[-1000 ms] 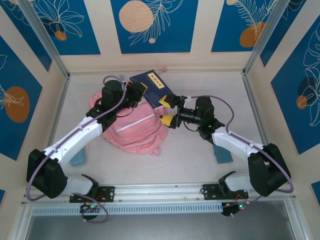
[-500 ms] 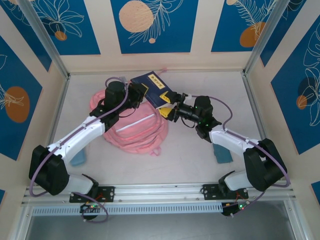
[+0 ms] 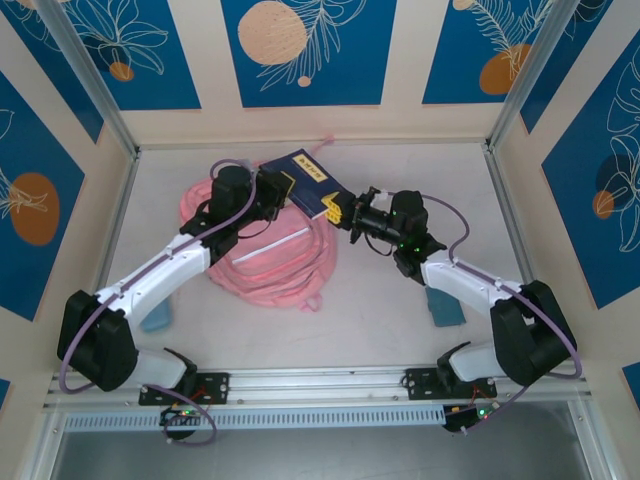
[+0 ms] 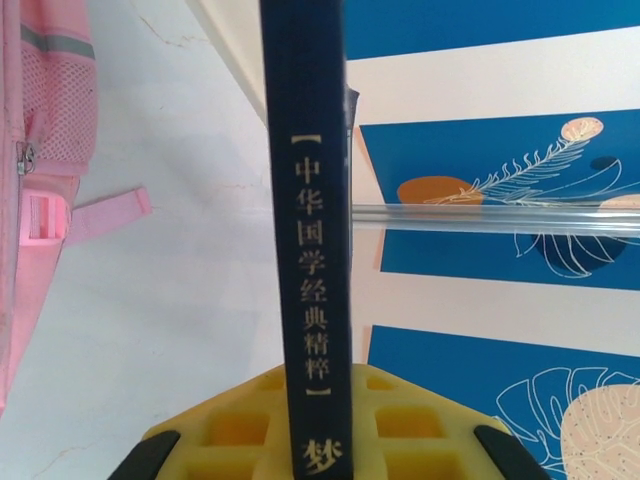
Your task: Pack the student bag
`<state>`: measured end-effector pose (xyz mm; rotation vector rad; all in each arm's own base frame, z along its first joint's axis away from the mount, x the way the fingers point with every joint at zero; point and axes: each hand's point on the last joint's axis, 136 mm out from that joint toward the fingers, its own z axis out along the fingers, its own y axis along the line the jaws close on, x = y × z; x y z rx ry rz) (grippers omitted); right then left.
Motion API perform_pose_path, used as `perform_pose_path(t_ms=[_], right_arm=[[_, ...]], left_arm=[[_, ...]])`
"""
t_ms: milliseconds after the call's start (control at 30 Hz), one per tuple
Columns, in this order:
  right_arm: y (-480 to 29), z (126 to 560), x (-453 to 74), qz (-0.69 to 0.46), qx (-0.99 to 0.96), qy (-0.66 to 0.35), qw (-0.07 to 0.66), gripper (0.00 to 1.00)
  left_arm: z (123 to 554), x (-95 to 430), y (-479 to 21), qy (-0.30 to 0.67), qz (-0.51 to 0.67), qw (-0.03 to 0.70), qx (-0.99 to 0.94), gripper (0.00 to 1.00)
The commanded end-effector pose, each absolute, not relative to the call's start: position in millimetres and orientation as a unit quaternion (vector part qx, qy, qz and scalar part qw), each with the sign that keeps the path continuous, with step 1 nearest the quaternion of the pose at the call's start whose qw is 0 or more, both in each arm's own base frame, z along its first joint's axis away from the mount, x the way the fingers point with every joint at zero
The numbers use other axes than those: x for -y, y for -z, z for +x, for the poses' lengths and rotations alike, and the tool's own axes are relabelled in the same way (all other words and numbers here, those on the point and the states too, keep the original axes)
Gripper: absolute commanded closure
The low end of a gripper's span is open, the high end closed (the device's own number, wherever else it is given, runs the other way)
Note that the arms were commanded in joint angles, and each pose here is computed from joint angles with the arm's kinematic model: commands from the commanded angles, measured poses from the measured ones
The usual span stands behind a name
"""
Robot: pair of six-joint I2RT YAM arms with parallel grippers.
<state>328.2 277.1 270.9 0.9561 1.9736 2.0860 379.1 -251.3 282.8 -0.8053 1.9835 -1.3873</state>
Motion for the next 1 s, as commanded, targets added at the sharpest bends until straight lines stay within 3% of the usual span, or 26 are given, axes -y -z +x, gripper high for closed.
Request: perform_pose_path(t_ms=[0, 133, 333, 600, 700, 967], right_arm=[[-292.2, 338.3, -255.5, 0.314, -0.649, -0.683, 0.116, 0.98], [-283.1, 334.8, -238.3, 0.304, -0.692, -0.638, 0.148, 1.0], [-272.3, 325.6, -198.6, 0.276, -0.764, -0.545, 0.207, 1.0], [-253.7, 304.2, -150.4, 0.25, -0.823, -0.448, 0.246, 1.0], [-249.2, 292.6, -143.8, 0.22, -0.836, -0.431, 0.259, 1.0], [-226.1, 269.5, -145.0, 0.197, -0.856, -0.421, 0.225, 1.0]], left_arm=[[365.1, 249.3, -296.3, 0.518, -0.275, 0.291, -0.756, 0.67], [354.7, 244.2, -283.7, 0.484, -0.246, 0.28, -0.791, 0.36], [336.7, 231.9, -267.3, 0.402, -0.185, 0.261, -0.858, 0.18], [320.6, 211.3, -231.0, 0.24, -0.083, 0.222, -0.941, 0.14], [317.2, 202.9, -217.4, 0.178, -0.039, 0.21, -0.961, 0.18], [311.4, 199.1, -186.9, 0.034, 0.106, 0.166, -0.98, 0.21]])
